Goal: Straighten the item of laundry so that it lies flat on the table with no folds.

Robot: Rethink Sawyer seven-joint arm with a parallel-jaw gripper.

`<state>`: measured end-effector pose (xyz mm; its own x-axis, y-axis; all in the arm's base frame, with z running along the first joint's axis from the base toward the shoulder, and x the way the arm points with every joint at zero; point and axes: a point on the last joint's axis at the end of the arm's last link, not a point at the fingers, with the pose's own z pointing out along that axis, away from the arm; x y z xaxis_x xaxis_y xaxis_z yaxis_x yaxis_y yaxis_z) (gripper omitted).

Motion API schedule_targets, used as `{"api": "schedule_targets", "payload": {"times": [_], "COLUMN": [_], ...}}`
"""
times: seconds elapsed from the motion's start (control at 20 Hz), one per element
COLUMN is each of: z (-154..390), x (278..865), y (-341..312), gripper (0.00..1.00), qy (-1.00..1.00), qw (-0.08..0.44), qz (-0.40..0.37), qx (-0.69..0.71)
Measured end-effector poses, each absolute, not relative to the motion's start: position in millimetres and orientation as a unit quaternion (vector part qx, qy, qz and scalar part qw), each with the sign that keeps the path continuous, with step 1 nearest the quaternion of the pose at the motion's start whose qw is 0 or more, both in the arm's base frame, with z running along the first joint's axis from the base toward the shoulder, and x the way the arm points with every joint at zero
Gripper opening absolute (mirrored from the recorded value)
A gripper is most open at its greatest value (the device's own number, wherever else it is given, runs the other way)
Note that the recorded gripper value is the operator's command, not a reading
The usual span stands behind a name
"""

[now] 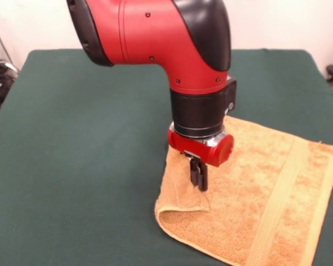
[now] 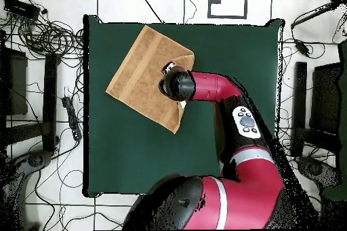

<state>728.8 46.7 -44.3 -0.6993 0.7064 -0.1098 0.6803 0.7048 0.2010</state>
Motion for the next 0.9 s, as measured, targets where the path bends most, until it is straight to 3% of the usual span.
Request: {"api": "schedule_targets", "payload": {"times": [0.5, 0.9], "z": [-1.1, 49.4], "x": [725.4, 717.3], "y": [4.6, -117.1], "gripper": [0.00, 0.00], "qy": [0.911, 0.887], "qw": [0.100, 0.113], "qz": [0.066, 0.038], "qx": [0.394, 0.447]}}
